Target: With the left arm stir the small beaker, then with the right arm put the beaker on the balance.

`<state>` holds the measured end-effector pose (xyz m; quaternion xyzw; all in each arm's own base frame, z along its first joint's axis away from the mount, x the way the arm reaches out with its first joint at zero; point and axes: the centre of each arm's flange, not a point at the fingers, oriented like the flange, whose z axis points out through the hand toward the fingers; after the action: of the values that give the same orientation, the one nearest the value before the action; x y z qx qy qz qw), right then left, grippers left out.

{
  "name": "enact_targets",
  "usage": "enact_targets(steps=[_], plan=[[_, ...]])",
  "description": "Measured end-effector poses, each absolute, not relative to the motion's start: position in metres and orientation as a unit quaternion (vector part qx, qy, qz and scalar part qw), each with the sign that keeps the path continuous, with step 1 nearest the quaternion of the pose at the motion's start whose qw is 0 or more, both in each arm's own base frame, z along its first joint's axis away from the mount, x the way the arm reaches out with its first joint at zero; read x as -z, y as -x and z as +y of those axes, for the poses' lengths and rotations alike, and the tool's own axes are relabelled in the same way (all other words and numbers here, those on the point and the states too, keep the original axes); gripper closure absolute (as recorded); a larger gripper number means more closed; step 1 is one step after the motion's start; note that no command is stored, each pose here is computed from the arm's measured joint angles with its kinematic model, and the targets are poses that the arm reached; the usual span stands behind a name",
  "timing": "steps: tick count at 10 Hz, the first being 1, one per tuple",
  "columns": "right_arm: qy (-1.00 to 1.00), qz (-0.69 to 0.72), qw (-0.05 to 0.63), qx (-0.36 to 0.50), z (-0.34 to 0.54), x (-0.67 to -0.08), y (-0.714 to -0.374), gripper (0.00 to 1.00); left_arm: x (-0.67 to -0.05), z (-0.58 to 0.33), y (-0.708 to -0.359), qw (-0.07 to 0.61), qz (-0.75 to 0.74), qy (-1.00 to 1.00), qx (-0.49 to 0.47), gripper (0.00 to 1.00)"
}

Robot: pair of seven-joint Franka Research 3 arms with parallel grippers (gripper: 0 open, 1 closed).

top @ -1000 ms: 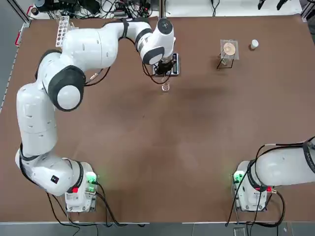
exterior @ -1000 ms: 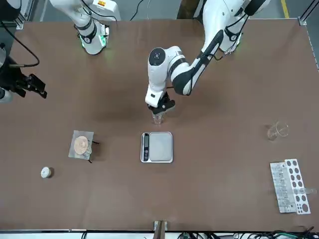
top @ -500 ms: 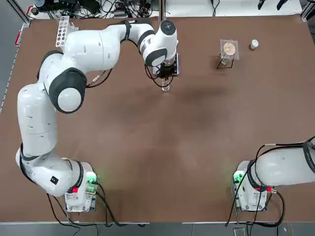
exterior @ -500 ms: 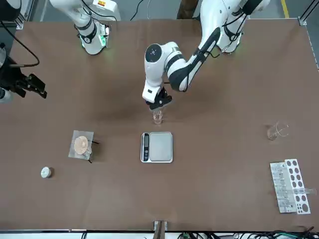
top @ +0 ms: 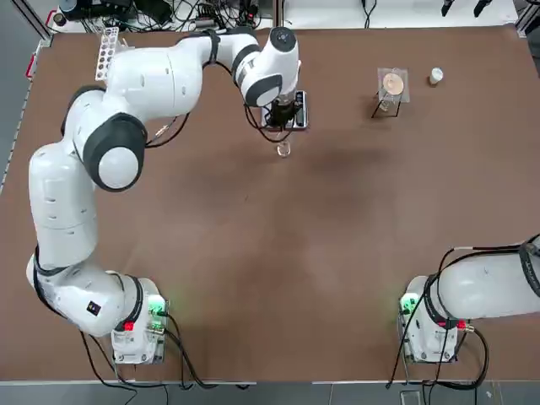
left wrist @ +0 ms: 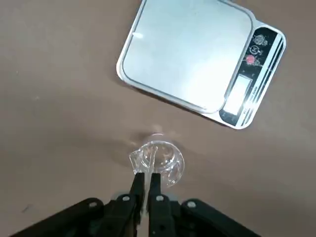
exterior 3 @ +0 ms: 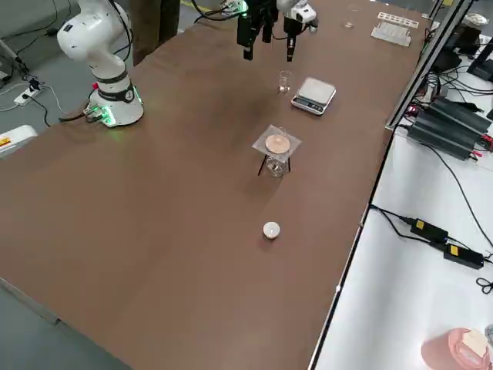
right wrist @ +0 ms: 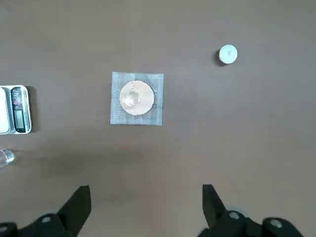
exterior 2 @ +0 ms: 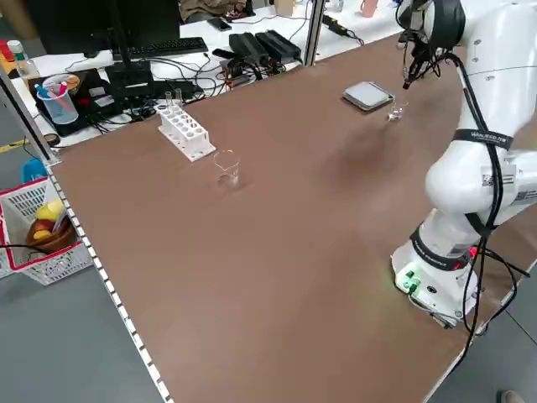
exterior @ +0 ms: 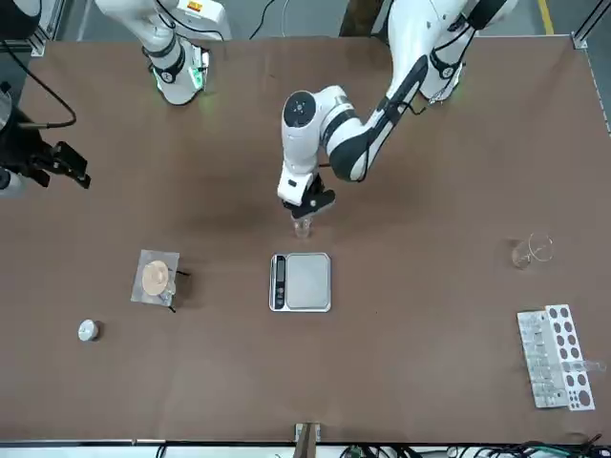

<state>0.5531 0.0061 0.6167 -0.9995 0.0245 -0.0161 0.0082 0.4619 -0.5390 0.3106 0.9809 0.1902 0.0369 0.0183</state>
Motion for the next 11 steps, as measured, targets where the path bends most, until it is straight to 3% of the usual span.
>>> enact_targets(steps=[11], plan=[[1.000,0.026,0.013,0.009,0.006,-0.616,-0.552,0.00,-0.393,-0.534,-0.477,0.037,0.220,-0.974,-0.029,0.93]])
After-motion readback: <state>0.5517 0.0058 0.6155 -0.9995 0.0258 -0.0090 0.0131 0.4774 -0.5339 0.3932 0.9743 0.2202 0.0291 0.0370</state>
